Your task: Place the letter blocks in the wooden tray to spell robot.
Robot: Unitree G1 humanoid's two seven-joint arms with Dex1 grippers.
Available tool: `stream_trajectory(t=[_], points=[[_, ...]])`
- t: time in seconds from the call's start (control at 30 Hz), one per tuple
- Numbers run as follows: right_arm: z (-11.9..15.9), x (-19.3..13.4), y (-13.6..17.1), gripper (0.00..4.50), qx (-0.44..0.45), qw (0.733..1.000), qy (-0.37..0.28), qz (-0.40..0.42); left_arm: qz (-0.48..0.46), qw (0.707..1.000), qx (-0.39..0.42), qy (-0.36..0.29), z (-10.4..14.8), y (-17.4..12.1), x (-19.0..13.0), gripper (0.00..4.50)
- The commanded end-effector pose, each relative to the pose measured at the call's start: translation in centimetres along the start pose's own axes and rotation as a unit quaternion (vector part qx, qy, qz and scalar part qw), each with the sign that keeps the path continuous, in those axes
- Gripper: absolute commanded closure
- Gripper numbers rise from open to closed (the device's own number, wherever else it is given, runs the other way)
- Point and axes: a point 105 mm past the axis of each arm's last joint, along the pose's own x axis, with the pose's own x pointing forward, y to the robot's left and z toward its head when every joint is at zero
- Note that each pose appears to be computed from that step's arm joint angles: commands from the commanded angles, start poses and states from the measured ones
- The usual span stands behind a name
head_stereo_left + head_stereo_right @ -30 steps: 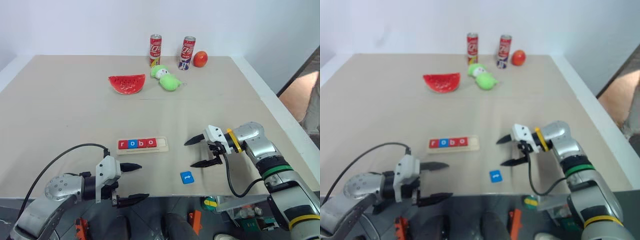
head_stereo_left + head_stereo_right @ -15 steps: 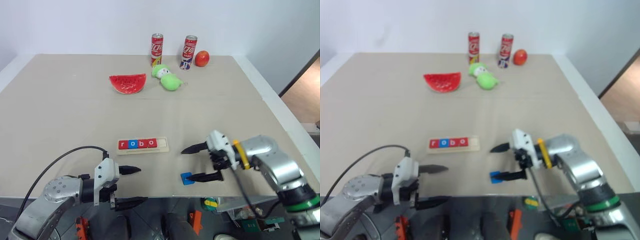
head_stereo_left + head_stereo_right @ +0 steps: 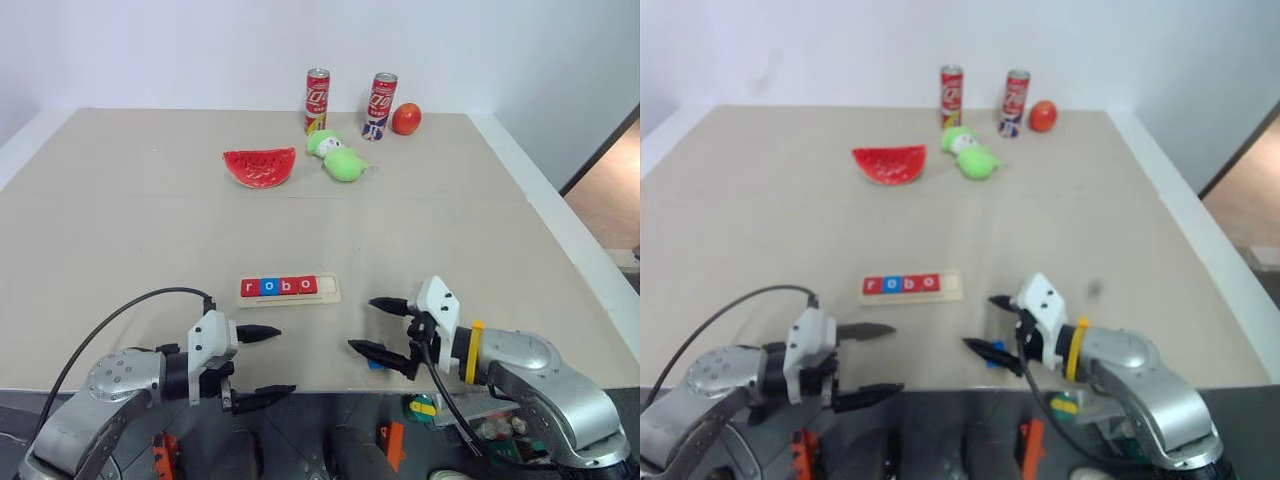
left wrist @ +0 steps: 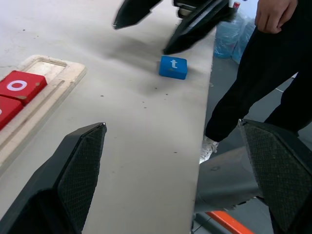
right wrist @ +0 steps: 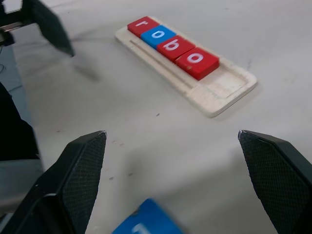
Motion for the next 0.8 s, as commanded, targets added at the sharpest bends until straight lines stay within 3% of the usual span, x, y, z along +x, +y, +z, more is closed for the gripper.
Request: stream_trajectory(t=[0.03, 0.3, 0.8], points=[[1.1, -0.5, 0.9, 0.03, -0.031, 0.999, -0.024, 0.032, 0.002, 1.0, 0.019, -0.007, 0.7, 0.3, -0.3, 0.0], [-1.1, -1.1, 0.1, 0.03, -0.108, 0.986, 0.03, 0.124, -0.004, 1.0, 0.021, -0.005, 0.8, 0.6, -0.1, 0.0], [-3.6, -1.0, -0.6, 0.03, -0.1, 0.978, 0.078, 0.165, 0.015, 1.0, 0.015, -0.003, 0.5, 0.0, -0.4, 0.0]])
